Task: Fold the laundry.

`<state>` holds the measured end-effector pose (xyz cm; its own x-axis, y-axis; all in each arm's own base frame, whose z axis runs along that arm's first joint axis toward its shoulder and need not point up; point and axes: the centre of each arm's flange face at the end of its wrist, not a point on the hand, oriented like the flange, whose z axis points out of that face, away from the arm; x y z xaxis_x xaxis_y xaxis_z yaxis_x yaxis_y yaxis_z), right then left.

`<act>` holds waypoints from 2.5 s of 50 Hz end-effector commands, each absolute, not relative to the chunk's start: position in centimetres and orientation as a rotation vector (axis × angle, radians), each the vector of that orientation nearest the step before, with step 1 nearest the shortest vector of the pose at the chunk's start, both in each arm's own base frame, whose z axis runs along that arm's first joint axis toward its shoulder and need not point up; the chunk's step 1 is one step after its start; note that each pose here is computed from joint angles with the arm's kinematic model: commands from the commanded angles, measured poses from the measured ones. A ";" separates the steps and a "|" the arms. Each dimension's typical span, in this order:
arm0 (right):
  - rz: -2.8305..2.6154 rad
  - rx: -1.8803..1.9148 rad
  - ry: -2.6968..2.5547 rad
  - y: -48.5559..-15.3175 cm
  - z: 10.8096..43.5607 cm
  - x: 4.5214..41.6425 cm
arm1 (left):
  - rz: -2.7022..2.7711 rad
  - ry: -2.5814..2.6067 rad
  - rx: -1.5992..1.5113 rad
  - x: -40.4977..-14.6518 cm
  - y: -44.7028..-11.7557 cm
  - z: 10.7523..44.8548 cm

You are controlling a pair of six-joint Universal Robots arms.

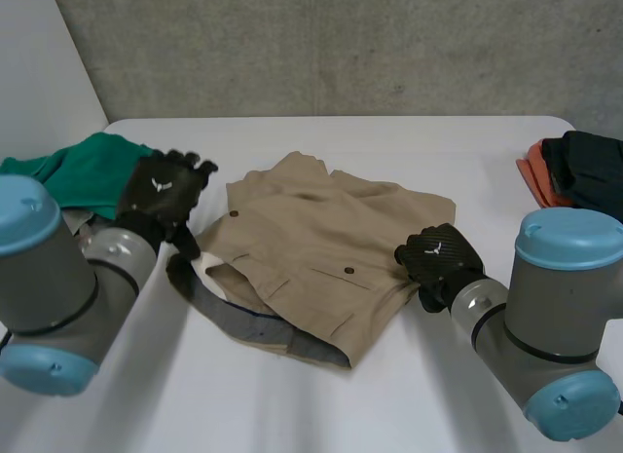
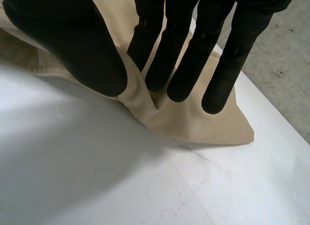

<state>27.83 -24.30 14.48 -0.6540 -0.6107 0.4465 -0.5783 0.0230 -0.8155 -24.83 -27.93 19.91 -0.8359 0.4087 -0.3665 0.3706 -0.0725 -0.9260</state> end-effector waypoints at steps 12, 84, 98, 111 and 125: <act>-1.738 -1.252 2.315 -23.9 14.0 27.9 | 1.796 -2.151 -1.121 -26.8 -33.1 18.3; -1.962 -0.594 2.346 -36.5 25.8 25.7 | 1.752 -2.182 -0.787 -35.5 -14.7 30.2; -1.626 -0.316 2.589 -24.5 28.2 24.9 | 1.802 -2.309 -0.840 -29.8 -27.1 27.6; -1.238 -0.409 2.648 -13.0 21.2 27.8 | 1.626 -2.414 -1.176 -29.0 -35.3 16.4; -1.467 -0.672 2.524 -12.1 15.5 30.6 | 1.707 -2.365 -1.206 -30.8 -36.1 13.9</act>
